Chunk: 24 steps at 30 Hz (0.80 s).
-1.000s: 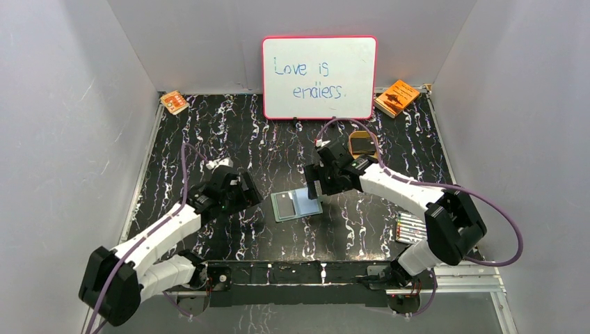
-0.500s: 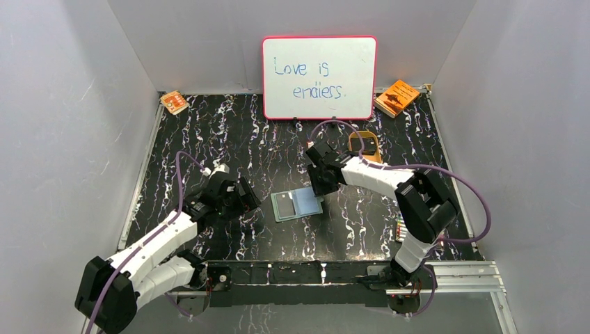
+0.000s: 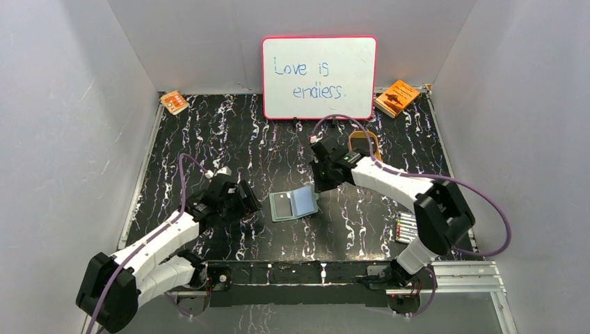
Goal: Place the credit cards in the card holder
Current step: Close the card holder at the center of the board.
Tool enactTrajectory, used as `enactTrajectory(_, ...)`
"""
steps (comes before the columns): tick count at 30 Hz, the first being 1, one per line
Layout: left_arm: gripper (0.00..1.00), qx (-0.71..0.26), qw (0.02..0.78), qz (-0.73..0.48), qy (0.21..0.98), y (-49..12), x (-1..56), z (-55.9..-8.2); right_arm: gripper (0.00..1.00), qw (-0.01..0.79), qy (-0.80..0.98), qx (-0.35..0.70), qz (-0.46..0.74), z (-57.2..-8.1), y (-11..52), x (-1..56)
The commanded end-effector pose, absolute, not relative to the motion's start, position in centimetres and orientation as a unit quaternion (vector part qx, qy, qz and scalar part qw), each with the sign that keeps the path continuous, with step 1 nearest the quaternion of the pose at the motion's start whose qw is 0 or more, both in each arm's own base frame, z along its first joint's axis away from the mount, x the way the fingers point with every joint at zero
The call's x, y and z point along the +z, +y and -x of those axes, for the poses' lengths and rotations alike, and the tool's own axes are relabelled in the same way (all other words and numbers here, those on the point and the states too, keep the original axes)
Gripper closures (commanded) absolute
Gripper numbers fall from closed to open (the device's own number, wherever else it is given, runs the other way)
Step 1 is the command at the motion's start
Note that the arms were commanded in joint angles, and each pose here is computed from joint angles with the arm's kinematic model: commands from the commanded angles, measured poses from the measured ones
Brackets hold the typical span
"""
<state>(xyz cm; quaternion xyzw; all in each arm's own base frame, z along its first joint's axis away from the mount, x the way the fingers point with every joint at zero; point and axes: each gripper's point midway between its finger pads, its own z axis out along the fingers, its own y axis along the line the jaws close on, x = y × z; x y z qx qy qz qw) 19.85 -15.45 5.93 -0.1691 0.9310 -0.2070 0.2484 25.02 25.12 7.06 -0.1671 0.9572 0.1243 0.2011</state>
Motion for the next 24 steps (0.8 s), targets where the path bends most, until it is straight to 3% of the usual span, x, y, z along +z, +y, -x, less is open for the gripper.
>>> enactTrajectory(1, 0.21, -0.212, 0.246, 0.17, 0.93, -15.6, 5.3, -19.9, 1.0, 0.22, 0.931, 0.234, 0.175, -23.8, 28.1, 11.8)
enactTrajectory(8, 0.27, -0.183, 0.227, 0.178, 0.94, -15.1, 4.1, -19.9, 1.0, 0.205, 0.89, 0.368, 0.174, -21.8, 31.9, 14.6)
enactTrajectory(14, 0.29, -0.188, 0.233, 0.178, 0.938, -15.0, 4.0, -19.7, 1.0, 0.192, 0.878, 0.411, 0.153, -21.7, 33.8, 14.4)
enactTrajectory(24, 0.51, -0.196, 0.227, 0.175, 0.938, -15.2, 3.6, -19.3, 1.0, 0.195, 0.879, 0.419, 0.12, -22.3, 36.9, 12.7)
